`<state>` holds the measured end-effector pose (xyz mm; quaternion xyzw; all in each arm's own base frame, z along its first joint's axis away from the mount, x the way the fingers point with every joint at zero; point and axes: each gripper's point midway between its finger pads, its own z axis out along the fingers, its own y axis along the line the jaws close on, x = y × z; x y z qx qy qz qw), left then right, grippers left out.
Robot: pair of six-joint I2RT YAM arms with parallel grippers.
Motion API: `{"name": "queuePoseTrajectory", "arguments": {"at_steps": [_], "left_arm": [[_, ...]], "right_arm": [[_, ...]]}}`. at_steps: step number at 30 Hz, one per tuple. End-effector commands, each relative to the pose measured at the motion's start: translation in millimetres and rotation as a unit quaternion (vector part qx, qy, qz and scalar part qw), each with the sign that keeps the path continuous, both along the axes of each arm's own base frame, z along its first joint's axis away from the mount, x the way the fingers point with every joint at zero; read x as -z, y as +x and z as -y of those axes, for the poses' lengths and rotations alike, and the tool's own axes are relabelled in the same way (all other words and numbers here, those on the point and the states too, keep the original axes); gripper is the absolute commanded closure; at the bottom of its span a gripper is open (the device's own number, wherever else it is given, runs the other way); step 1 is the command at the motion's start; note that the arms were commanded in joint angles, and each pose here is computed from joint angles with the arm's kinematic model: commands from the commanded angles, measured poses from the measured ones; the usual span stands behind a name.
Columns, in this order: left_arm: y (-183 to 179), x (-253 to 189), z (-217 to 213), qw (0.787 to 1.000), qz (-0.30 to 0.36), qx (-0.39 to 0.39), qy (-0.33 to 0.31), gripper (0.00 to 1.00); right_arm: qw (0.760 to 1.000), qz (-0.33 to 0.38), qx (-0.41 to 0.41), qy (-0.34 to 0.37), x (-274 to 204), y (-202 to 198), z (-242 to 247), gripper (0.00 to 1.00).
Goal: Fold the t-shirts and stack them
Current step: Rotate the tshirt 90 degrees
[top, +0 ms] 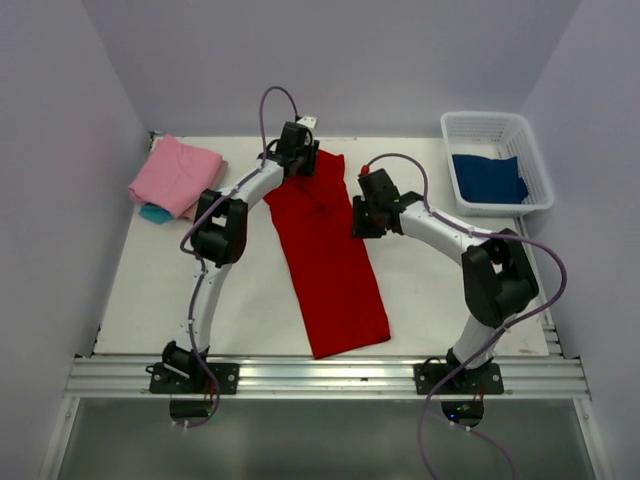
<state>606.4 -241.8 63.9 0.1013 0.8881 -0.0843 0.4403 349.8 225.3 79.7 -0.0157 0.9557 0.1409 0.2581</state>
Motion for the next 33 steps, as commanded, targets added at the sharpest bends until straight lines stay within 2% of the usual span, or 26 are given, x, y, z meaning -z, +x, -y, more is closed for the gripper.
{"name": "queuePoseTrajectory", "arguments": {"at_steps": [1,4,5,6,7,8,9,10,11,12,14,15,17,18,23,26,30,33], "left_arm": [[3.3,-7.7,7.1,1.000,0.008,0.027,0.000,0.51],[-1.7,-0.7,2.6,1.000,-0.006,0.022,-0.003,0.51],[-4.4,-10.6,2.3,1.000,-0.003,0.019,-0.013,0.51],[-12.6,-0.6,-2.4,1.000,-0.012,0.018,-0.012,0.51],[-17.3,-2.8,-4.2,1.000,-0.010,0.017,-0.014,0.51],[-20.7,-6.4,-7.9,1.000,-0.006,0.008,-0.015,0.51],[-20.4,-32.8,-7.9,0.999,0.024,0.006,-0.028,0.51],[-31.6,-20.9,-14.1,1.000,0.010,0.002,-0.023,0.50],[-34.2,-38.8,-15.7,0.999,0.024,-0.006,-0.034,0.50],[-38.9,-36.3,-18.6,0.999,0.018,-0.009,-0.037,0.50],[-43.9,-49.5,-20.9,0.998,0.018,-0.018,-0.054,0.50],[-50.1,-47.3,-22.6,0.998,0.012,-0.020,-0.056,0.51],[-56.1,-63.1,-21.5,0.997,0.024,-0.019,-0.074,0.51],[-62.7,-57.5,-23.9,0.997,0.018,-0.021,-0.073,0.51],[-68.5,-64.7,-31.8,0.997,0.026,-0.029,-0.065,0.52],[-68.8,-63.4,-30.7,0.997,0.024,-0.026,-0.066,0.53],[-70.3,-61.0,-29.9,0.997,0.020,-0.025,-0.069,0.55],[-71.4,-58.8,-30.6,0.997,0.017,-0.026,-0.068,0.56]], "right_arm": [[0.999,0.037,-0.009,0.034,-22.0,35.0,-11.0,0.70],[0.996,0.055,-0.009,0.072,-35.2,64.3,-13.4,0.66],[0.996,0.049,-0.008,0.078,-27.2,75.4,-14.9,0.63],[0.995,0.038,-0.017,0.095,-25.1,81.6,-19.9,0.62],[0.992,0.057,-0.017,0.111,-43.2,103.2,-22.5,0.61],[0.994,0.024,-0.019,0.109,-19.5,107.4,-24.9,0.60],[0.993,0.020,-0.023,0.117,-19.4,114.2,-28.2,0.60],[0.990,0.031,-0.028,0.136,-32.6,128.3,-33.1,0.60],[0.990,0.021,-0.028,0.140,-25.4,131.9,-35.3,0.59],[0.989,0.009,-0.027,0.143,-11.3,136.9,-37.7,0.59],[0.984,0.010,-0.029,0.176,-13.6,150.5,-46.5,0.59],[0.982,-0.007,-0.029,0.186,3.6,152.6,-49.4,0.59],[0.974,-0.015,-0.036,0.225,1.5,159.1,-60.3,0.59],[0.972,-0.026,-0.038,0.232,12.2,160.9,-63.6,0.60],[0.956,-0.031,-0.050,0.288,9.7,157.9,-77.0,0.62],[0.953,-0.032,-0.049,0.297,9.9,154.5,-77.9,0.64],[0.953,-0.040,-0.049,0.297,14.9,148.7,-76.7,0.73],[0.952,-0.042,-0.052,0.298,15.6,144.3,-76.2,0.87]]}}
